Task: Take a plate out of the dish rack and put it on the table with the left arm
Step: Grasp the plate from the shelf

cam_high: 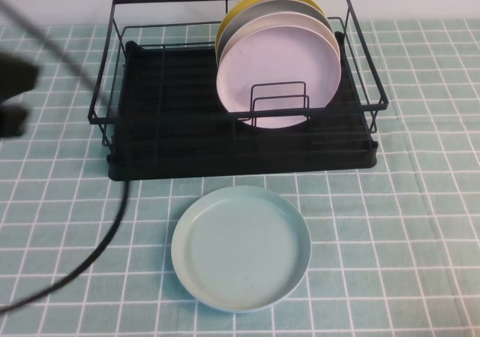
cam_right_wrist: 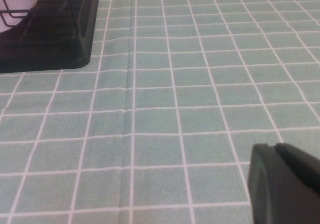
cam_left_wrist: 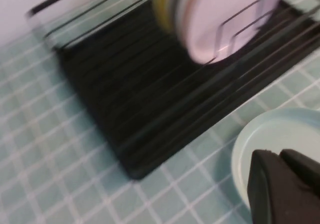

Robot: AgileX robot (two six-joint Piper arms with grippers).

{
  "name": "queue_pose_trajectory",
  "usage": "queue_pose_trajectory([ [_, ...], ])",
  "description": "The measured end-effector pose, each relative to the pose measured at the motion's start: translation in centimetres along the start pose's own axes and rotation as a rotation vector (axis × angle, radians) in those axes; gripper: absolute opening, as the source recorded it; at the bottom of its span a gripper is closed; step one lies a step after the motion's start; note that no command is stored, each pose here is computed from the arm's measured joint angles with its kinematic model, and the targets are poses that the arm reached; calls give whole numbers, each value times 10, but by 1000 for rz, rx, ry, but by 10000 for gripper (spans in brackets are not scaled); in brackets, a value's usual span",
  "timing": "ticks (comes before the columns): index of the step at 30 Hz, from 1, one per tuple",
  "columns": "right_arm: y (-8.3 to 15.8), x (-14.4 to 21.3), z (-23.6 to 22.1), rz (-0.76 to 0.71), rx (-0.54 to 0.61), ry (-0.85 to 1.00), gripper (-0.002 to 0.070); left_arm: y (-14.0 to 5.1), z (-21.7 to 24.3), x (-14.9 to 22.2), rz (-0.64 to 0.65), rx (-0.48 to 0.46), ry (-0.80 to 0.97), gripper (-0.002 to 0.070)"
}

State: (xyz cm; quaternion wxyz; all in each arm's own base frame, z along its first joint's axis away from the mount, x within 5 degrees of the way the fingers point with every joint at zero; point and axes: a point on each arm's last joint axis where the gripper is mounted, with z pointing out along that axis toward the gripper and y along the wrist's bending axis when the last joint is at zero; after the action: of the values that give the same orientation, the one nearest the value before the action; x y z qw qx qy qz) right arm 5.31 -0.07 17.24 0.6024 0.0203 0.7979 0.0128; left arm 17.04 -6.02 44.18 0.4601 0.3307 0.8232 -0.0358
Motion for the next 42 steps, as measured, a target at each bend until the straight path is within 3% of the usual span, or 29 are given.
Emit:
queue_pose_trajectory([
  [7,0,0,0,0,0,0,-18,-2,91,-45,181,180,72,-3],
  [10,0,0,0,0,0,0,-18,-6,127,-56,229,224,96,39],
  [13,0,0,0,0,0,0,-18,-5,158,-64,228,235,90,165],
  [17,0,0,0,0,0,0,-18,1,189,-73,225,196,43,393],
  [19,0,0,0,0,0,0,-18,2,203,-73,215,174,20,439],
  [24,0,0,0,0,0,0,-18,3,240,-71,211,143,-40,412],
  [30,0,0,0,0,0,0,-18,-5,269,-68,202,201,-102,342],
  [38,0,0,0,0,0,0,-18,-18,282,-69,344,279,-192,334],
  [42,0,0,0,0,0,0,-18,-22,293,-64,355,293,-196,334],
])
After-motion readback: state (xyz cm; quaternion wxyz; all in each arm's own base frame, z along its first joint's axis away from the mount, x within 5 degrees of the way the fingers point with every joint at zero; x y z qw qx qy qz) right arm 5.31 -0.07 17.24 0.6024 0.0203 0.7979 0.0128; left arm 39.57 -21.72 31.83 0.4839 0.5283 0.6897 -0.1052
